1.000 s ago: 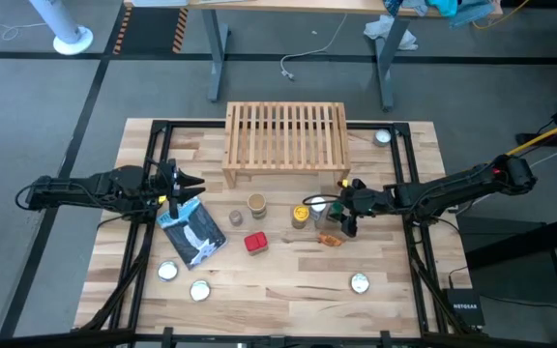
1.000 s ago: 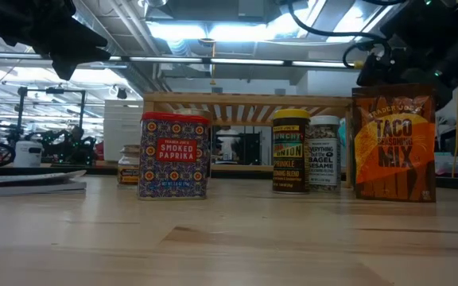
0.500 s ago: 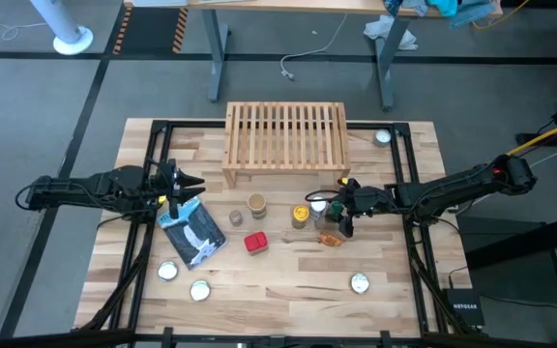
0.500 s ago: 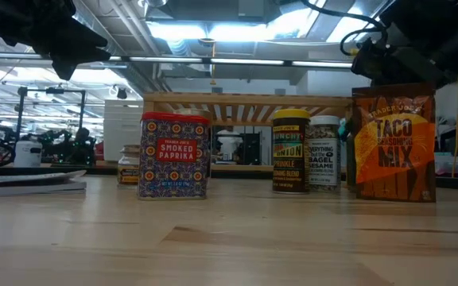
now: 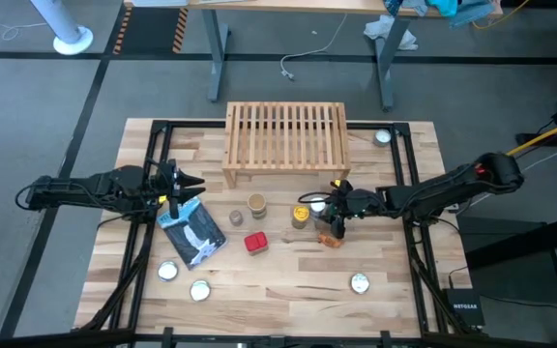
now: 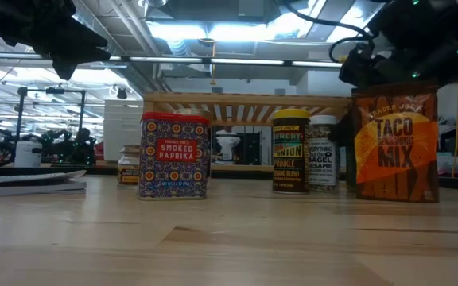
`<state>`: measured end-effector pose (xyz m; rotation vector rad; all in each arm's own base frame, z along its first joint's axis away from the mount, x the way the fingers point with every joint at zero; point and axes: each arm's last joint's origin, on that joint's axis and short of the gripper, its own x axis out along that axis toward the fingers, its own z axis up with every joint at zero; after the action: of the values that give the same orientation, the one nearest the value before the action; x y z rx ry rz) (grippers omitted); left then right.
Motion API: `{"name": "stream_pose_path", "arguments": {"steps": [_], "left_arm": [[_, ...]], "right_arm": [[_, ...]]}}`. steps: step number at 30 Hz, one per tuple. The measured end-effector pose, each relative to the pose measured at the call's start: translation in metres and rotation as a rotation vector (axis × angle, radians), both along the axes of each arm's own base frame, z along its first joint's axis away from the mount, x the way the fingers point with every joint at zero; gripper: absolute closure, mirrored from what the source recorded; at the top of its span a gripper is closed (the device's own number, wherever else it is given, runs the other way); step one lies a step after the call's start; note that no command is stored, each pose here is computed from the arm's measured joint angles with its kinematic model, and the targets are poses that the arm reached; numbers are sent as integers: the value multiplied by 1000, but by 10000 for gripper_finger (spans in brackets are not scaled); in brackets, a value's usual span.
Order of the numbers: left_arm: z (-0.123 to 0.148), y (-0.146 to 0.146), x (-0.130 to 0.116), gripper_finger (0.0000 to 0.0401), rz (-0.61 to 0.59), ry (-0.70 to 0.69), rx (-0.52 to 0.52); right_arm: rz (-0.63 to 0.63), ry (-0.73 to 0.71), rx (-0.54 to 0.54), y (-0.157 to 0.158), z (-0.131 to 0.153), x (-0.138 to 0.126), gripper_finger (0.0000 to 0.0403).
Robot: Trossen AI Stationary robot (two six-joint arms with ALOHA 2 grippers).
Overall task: Shelf spices
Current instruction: Adjust the seasoning bag and bottles
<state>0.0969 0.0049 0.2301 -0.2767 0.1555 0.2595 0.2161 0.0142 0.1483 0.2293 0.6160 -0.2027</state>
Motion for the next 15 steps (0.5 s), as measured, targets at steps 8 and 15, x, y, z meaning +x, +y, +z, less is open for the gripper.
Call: {"name": "stream_pose_path", "arguments": {"steps": [8,15], "left_arm": [[0,0,0,271,0,3,2],[0,0,0,271,0,1,3]], "right_arm": [[0,-58,-6,1,-8,14,134],[13,-106,-12,2,-11,21,134]]}}
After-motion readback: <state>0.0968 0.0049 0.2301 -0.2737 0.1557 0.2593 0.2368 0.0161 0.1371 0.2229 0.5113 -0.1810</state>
